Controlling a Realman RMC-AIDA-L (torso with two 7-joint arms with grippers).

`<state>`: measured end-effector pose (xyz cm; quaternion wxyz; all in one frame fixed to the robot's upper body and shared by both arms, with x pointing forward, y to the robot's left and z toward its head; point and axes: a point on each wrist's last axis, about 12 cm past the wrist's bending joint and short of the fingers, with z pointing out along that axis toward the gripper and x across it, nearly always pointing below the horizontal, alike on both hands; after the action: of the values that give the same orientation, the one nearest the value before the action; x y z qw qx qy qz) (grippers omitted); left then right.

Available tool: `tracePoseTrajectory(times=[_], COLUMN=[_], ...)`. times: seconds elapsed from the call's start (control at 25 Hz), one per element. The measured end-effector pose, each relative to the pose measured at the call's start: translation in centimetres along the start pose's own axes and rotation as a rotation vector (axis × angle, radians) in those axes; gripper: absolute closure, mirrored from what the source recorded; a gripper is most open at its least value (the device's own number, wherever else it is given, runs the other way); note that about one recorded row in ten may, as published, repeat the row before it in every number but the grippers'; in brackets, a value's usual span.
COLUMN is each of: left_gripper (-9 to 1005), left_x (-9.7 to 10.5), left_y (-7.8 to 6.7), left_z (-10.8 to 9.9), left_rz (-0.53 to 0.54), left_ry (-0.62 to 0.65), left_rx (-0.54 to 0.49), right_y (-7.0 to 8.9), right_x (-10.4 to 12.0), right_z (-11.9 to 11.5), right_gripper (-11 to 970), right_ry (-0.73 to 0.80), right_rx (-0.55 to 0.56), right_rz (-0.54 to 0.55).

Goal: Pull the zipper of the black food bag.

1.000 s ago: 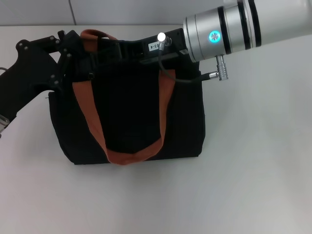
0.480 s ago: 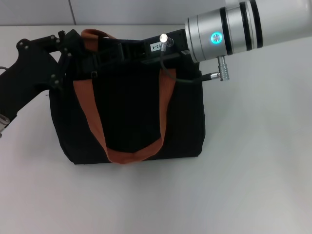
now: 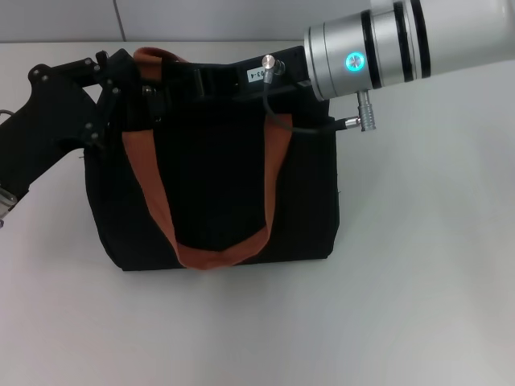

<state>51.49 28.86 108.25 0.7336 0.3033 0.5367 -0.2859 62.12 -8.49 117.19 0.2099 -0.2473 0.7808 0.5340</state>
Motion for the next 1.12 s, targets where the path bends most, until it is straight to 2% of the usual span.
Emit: tracePoseTrajectory(times=[0.08, 0.28, 0.6, 0.72, 0.76, 0.8, 0.88, 1.12], left_gripper=[953, 953, 951, 951, 950, 950, 950, 949], left_x=[0.0, -0.1, -0.1, -0.1, -0.1, -0.1, -0.1, -0.2], left_y=[0.0, -0.1, 0.0, 0.0, 0.0, 0.0, 0.1, 0.2], left_z=[0.0, 0.0, -0.1, -0.1, -0.1, -0.1, -0.1, -0.2], left_rz=[0.0, 0.0, 0.001, 0.0, 0.0, 0.0, 0.001, 0.003], left_ry=[-0.002, -0.005, -0.006, -0.006, -0.007, -0.007, -0.009, -0.01], left_rx=[0.002, 0.006, 0.001, 0.0, 0.0, 0.0, -0.004, -0.016], right_y=[0.0, 0.0, -0.8, -1.2, -1.3, -1.3, -1.3, -1.1], right_x=[0.0, -0.1, 0.2, 0.5, 0.7, 0.7, 1.1, 2.0], right_z=[0.0, 0.0, -1.0, -2.3, -3.4, -3.4, -5.0, -7.4], right_gripper=[840, 961, 928, 916, 912, 907, 899, 874], right_ry=[-0.001, -0.003, -0.008, -0.014, -0.027, -0.027, -0.052, -0.091], right_rx=[-0.001, 0.002, 0.052, 0.107, 0.144, 0.144, 0.189, 0.233], right_rz=[-0.006, -0.021, -0.002, 0.004, 0.01, 0.01, 0.021, 0.03])
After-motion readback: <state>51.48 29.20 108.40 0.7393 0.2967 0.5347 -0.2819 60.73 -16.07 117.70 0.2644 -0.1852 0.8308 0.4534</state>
